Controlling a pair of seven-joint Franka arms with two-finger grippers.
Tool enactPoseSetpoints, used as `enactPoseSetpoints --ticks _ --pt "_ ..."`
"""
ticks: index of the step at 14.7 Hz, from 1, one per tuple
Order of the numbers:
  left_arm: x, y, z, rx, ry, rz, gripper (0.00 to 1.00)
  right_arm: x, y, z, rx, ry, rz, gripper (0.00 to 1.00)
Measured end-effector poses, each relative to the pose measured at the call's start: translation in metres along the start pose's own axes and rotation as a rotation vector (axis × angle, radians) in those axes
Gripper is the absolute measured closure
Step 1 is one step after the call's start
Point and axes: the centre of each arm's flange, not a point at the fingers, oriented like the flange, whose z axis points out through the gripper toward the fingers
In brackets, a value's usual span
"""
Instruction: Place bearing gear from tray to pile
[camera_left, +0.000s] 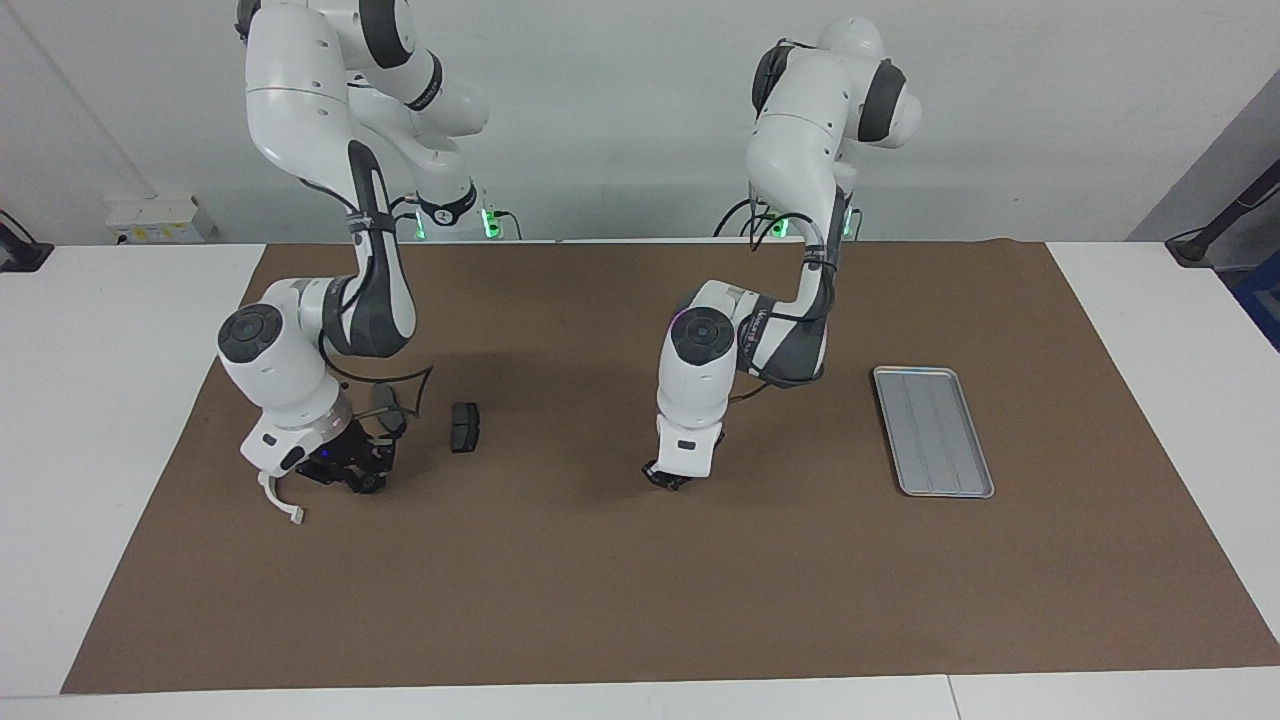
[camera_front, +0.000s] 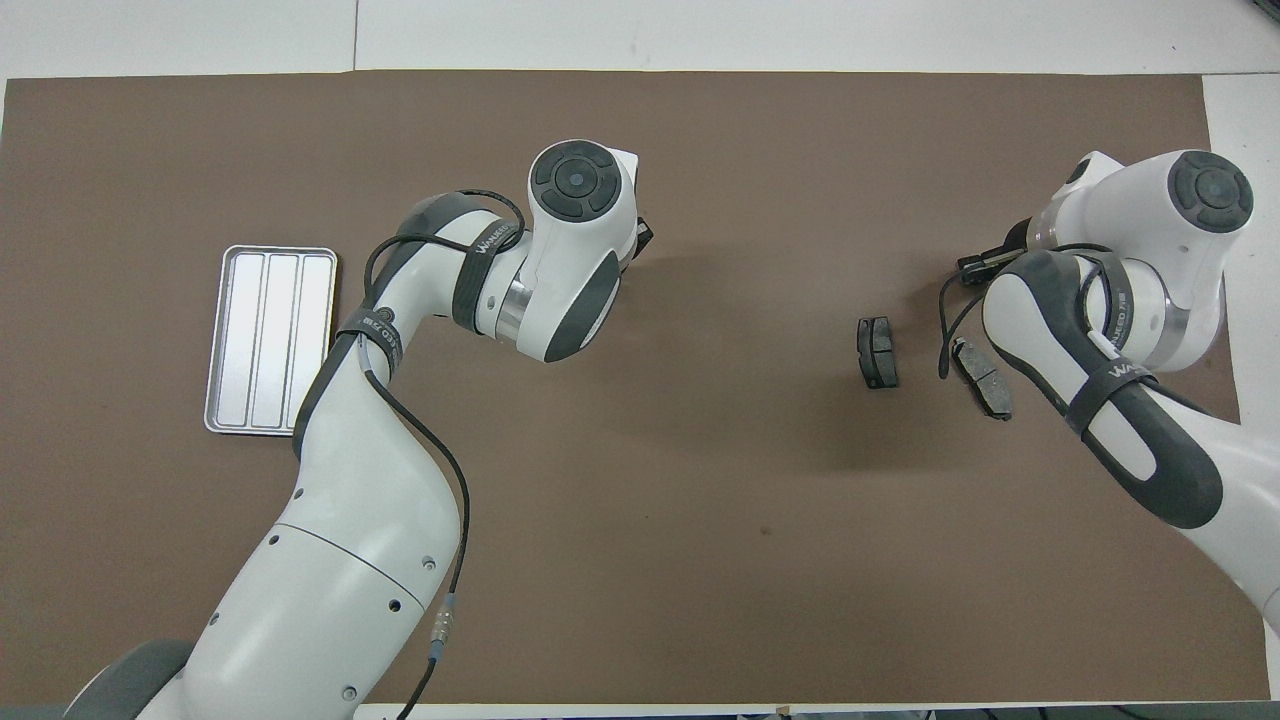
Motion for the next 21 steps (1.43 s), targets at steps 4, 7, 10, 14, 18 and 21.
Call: enactPoseSetpoints --ticks 4,7,10,14,18,21 --pt "0.0 0.0 0.0 0.001 0.0 -0.002 0.36 0.0 0.0 0.0 -0.001 0.002 0.0 0.65" --pt "0.007 -0.005 0.0 0.016 0.003 -0.013 0.06 0.0 0.0 0.0 -0.001 0.002 -0.001 0.65" --pt "0.02 -0.015 -0.007 0.045 0.009 -0.035 0.0 0.0 -0.003 0.001 0.002 -0.003 -0.005 0.39" --pt "0.057 -0.043 -0.091 0.015 0.042 -0.098 0.0 0.003 -0.01 -0.02 0.008 -0.017 -0.009 0.0" --pt "0.105 -0.112 -0.177 -0.004 0.04 -0.12 0.0 0.015 -0.048 -0.088 0.009 -0.026 0.025 0.0" --pt "0.13 -0.18 -0.23 0.023 -0.006 -0.044 0.0 0.03 -0.087 -0.142 0.005 0.017 0.028 0.0"
